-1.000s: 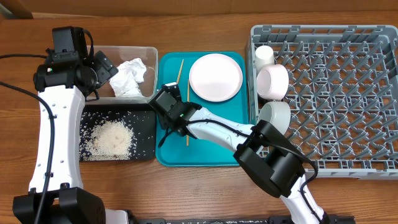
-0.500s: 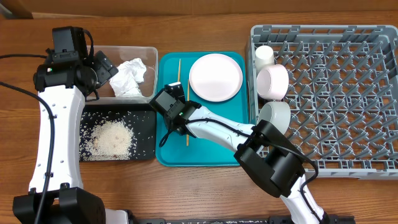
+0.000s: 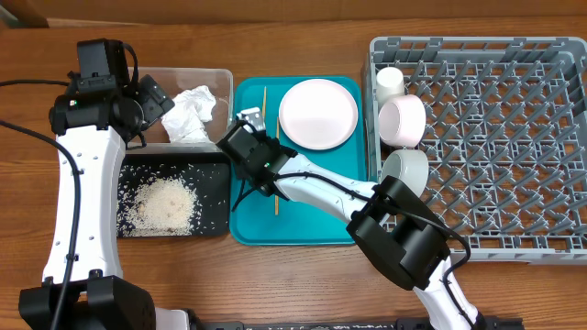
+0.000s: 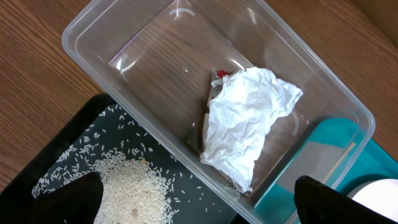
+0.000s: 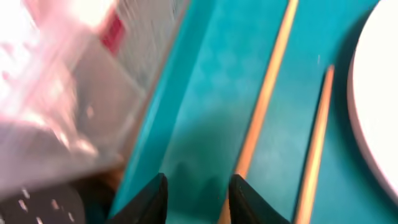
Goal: Sort waste into correct bins and load items into the dishwasher
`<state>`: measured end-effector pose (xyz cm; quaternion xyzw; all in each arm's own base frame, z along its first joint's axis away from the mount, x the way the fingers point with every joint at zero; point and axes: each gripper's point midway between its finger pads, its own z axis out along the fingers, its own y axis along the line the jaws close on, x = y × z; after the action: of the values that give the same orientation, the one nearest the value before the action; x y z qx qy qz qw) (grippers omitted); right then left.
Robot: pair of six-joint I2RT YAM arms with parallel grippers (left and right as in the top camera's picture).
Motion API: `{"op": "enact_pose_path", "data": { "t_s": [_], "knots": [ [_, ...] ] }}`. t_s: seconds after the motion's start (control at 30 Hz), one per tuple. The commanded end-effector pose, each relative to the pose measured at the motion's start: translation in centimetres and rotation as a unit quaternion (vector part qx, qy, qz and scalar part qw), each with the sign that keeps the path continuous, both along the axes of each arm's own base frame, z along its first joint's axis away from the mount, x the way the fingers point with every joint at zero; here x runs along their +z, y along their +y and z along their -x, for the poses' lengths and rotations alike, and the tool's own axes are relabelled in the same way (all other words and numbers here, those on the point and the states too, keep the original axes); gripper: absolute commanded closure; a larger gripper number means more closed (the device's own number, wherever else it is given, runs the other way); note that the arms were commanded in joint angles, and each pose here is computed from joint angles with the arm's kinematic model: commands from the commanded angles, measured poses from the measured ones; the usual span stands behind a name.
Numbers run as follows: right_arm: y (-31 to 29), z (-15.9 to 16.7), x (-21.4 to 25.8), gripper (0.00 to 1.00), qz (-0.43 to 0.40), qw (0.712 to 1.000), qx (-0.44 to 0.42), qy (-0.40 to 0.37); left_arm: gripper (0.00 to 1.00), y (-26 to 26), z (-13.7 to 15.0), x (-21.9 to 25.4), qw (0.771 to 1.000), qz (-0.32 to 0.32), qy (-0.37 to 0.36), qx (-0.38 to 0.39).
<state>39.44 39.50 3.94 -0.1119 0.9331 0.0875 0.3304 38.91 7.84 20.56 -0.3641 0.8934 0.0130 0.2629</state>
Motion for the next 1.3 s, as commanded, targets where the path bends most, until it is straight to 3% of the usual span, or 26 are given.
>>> {"op": "enact_pose_path", "data": {
  "t_s": [0.0,0.4,0.53,1.27],
  "knots": [
    [-0.6,-2.6,1.6,0.67,-0.011,0.999,-0.032,-0.038,0.0,0.1,-0.2,0.3,1.0,0.004,-0.005,0.006],
    [-4.3,-6.9,-0.3,0.66,-0.043,0.992,-0.115,-0.04,0.0,0.1,-0.2,0.3,1.0,0.004,-0.005,0.006],
    [-3.6,-6.7,-1.0,0.67,-0.078,0.99,-0.113,-0.01,0.0,0.1,-0.2,0.3,1.0,0.004,-0.005,0.006],
    [-2.1,-5.3,-1.6,0.71,-0.094,0.991,-0.097,0.016,0.0,0.1,-0.2,0.3,1.0,0.004,-0.005,0.006]
  ]
}}
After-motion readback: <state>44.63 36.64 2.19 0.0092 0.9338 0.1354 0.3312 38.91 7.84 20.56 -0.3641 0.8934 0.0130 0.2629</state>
